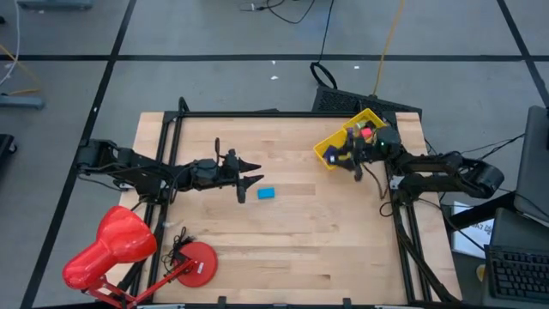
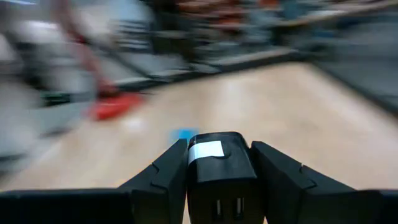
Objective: Pick & Place Office items
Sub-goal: Put the black charger adapter into the top yellow basket
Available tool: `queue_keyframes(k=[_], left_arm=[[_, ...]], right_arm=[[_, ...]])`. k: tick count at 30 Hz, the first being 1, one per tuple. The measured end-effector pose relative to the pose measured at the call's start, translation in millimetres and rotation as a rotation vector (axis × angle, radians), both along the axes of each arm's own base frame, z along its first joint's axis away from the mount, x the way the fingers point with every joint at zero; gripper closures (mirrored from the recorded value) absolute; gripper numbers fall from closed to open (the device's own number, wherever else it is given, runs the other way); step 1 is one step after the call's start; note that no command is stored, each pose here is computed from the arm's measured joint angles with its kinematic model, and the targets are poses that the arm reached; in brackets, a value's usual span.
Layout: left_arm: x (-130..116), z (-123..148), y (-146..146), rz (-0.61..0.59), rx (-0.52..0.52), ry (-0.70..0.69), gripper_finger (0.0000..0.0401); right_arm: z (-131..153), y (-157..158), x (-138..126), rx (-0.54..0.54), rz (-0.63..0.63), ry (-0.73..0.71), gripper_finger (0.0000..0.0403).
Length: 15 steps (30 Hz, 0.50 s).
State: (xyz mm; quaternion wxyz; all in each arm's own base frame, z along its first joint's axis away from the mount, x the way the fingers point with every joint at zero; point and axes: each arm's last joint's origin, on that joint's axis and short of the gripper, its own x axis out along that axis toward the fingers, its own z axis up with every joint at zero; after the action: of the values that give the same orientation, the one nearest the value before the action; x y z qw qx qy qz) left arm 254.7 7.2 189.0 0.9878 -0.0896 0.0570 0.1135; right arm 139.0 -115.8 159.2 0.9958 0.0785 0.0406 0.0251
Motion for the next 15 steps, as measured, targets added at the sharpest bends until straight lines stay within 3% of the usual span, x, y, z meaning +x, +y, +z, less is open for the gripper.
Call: queue_keyframes(k=[3, 6, 11, 15], left_arm=[[0, 0, 0, 0.000, 0.000, 0.000, 0.0224], [0, 0, 0, 0.000, -0.001, -0.001, 0.0224], [0, 0, 0, 0.000, -0.002, -0.001, 0.0224], [0, 0, 0, 0.000, -0.002, -0.001, 0.0224]], right_arm=[[8, 14, 7, 0.027, 0.207, -0.060, 0.0265], [16, 26, 14, 0.005, 0.332, -0.110, 0.0265], [18, 34, 18, -0.013, 0.367, -0.133, 0.0265], [27, 32, 18, -0.061, 0.298, -0.206, 0.0265]])
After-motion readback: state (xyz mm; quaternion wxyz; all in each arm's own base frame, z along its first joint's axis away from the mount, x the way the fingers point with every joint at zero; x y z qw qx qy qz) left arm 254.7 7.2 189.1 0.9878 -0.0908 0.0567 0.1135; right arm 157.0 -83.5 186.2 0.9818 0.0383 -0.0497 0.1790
